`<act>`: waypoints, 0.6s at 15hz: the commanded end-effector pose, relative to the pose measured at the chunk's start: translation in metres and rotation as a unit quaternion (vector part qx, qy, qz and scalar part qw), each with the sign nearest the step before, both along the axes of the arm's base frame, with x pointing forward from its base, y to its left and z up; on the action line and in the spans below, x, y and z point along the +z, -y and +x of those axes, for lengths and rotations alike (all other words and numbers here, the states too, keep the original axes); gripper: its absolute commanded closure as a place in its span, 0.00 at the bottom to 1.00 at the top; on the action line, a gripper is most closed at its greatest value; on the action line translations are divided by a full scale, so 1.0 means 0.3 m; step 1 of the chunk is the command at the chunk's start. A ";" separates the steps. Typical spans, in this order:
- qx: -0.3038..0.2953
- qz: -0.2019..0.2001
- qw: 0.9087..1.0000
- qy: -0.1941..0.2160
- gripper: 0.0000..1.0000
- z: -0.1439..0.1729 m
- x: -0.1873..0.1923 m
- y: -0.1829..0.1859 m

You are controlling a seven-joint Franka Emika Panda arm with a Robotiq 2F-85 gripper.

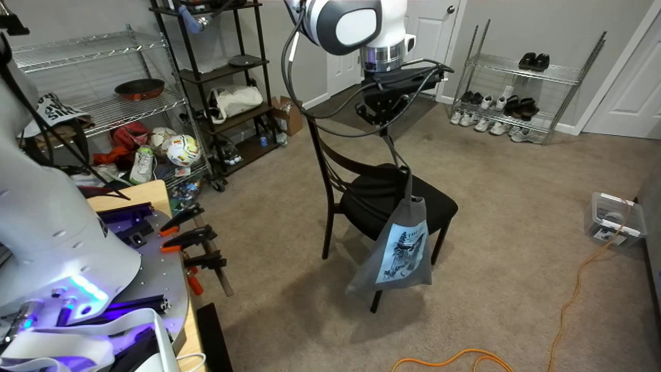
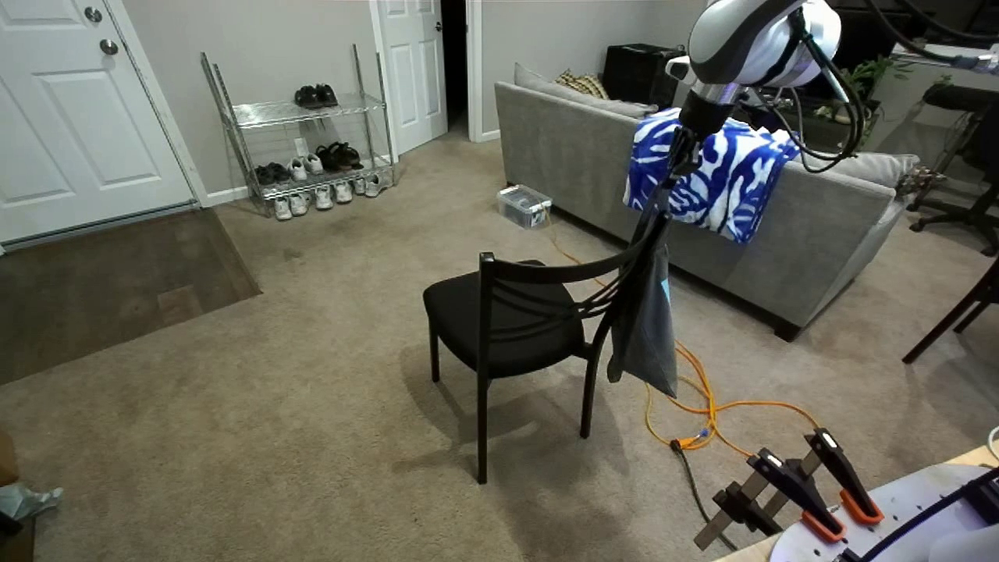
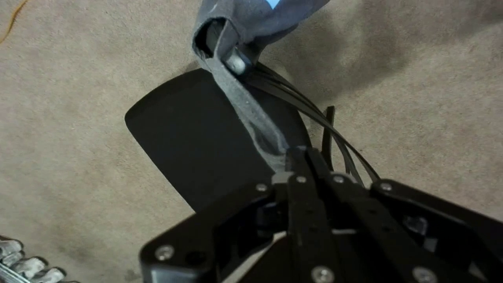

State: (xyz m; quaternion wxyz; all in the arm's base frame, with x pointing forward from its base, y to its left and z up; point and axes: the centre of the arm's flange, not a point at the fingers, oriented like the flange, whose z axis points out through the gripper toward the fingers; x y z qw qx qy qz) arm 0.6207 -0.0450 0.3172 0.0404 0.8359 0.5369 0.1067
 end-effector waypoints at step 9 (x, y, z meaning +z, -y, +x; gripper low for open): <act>0.064 -0.018 0.994 0.086 0.99 -0.208 0.070 -0.031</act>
